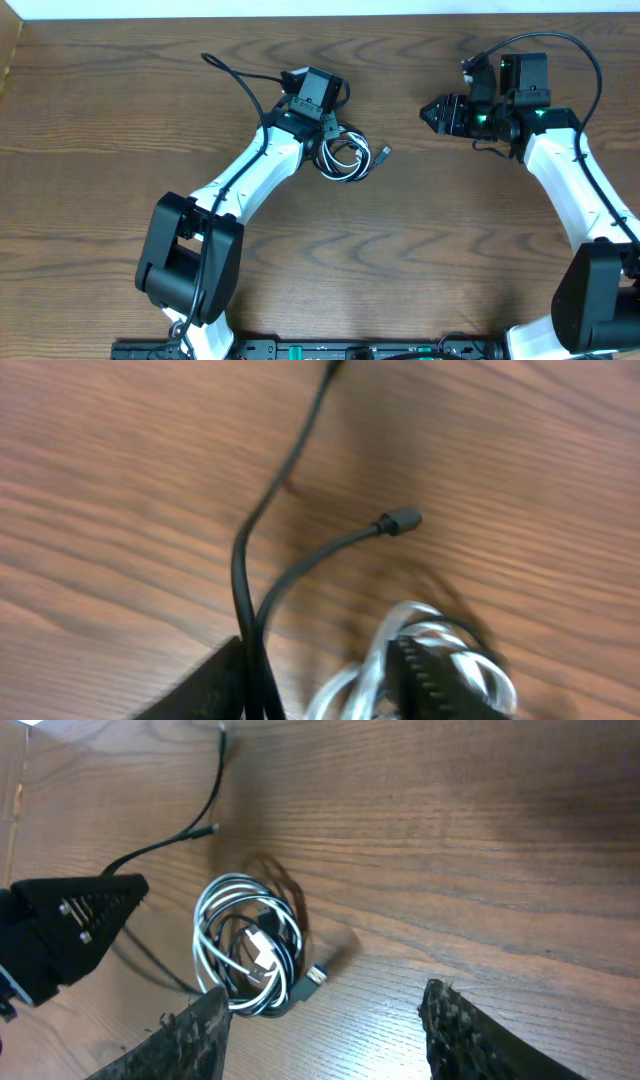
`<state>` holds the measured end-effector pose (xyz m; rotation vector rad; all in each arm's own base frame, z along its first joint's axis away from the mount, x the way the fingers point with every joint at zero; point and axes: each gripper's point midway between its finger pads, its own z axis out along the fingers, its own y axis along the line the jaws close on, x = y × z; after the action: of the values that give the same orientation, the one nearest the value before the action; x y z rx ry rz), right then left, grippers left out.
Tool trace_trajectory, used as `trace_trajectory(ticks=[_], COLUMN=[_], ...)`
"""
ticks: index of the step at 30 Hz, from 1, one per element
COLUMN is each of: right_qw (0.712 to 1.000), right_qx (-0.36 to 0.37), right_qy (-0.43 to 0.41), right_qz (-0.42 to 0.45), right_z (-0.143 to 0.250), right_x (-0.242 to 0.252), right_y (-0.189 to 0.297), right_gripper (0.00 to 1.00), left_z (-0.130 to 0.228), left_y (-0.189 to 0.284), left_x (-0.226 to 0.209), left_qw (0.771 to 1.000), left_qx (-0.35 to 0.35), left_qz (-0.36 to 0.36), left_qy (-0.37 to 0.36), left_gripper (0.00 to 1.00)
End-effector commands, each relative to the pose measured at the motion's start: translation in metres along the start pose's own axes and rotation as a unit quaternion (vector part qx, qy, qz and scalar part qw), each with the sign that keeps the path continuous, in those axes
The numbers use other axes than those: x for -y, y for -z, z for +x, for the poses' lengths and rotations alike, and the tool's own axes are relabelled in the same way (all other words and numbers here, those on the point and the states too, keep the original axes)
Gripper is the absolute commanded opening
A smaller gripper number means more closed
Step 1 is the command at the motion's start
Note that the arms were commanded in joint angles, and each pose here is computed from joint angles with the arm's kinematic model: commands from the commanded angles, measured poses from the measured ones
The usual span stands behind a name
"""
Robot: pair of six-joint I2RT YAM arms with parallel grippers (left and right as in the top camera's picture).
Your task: Untangle cables
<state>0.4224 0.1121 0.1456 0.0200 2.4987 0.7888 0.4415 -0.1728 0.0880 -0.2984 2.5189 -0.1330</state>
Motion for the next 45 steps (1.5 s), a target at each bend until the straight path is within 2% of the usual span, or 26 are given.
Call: trace_trajectory(ticks=[1, 2, 4, 7, 9, 15, 17, 20, 24, 27, 29, 33, 37, 45], right_qw=[1.0, 1.0, 1.0, 1.0, 1.0, 1.0, 1.0, 1.0, 1.0, 1.0, 1.0, 1.0, 1.0, 1.0], right_qx=[0.001, 0.001, 0.001, 0.002, 0.002, 0.003, 0.002, 0.001, -0.003, -0.003, -0.004, -0.006, -0.009, -0.012], right_qy=[0.0, 0.0, 0.0, 0.0, 0.0, 0.0, -0.001, -0.002, -0.004, -0.004, -0.005, -0.006, -0.008, -0.009], right_qz=[-0.001, -0.001, 0.002, 0.002, 0.002, 0.011, 0.011, 0.012, 0.011, 0.011, 0.011, 0.011, 0.012, 0.013], right_z=[-0.001, -0.001, -0.001, -0.001, -0.001, -0.002, -0.001, 0.0, 0.002, 0.002, 0.002, 0.003, 0.005, 0.006], right_x=[-0.001, -0.001, 0.0, 0.0, 0.0, 0.003, 0.003, 0.003, 0.003, 0.003, 0.003, 0.003, 0.004, 0.004], right_y=[0.002, 0.002, 0.002, 0.002, 0.002, 0.002, 0.002, 0.002, 0.002, 0.002, 0.002, 0.001, 0.001, 0.002], right_gripper=[0.58, 0.59, 0.59, 0.6, 0.61, 0.62, 0.62, 0.63, 0.63, 0.63, 0.63, 0.63, 0.63, 0.63], left_z=[-0.026, -0.029, -0.031, -0.024, -0.018, 0.044, 0.079, 0.097, 0.126, 0.139, 0.137, 0.109, 0.098, 0.109], left_y=[0.01, 0.016, 0.04, 0.068, 0.082, 0.07, 0.046, 0.03, 0.008, -0.004, -0.011, -0.023, -0.026, -0.025], left_x=[-0.026, -0.026, -0.01, 0.023, 0.037, 0.052, 0.049, 0.052, 0.057, 0.055, 0.053, 0.048, 0.057, 0.048], left_qw=[0.995, 0.995, 0.998, 0.991, 0.982, 0.95, 0.93, 0.92, 0.894, 0.886, 0.889, 0.902, 0.897, 0.889], left_qx=[0.057, 0.059, 0.048, 0.029, 0.025, -0.083, -0.137, -0.159, -0.183, -0.196, -0.19, -0.133, -0.101, -0.127], left_qz=[-0.072, -0.067, -0.012, 0.084, 0.121, 0.178, 0.169, 0.167, 0.174, 0.167, 0.154, 0.102, 0.111, 0.109], left_qy=[-0.039, -0.034, -0.035, -0.097, -0.14, -0.244, -0.297, -0.316, -0.372, -0.385, -0.388, -0.397, -0.415, -0.426], left_gripper=[0.52, 0.52, 0.52, 0.52, 0.52, 0.51, 0.51, 0.51, 0.51, 0.51, 0.5, 0.51, 0.51, 0.5])
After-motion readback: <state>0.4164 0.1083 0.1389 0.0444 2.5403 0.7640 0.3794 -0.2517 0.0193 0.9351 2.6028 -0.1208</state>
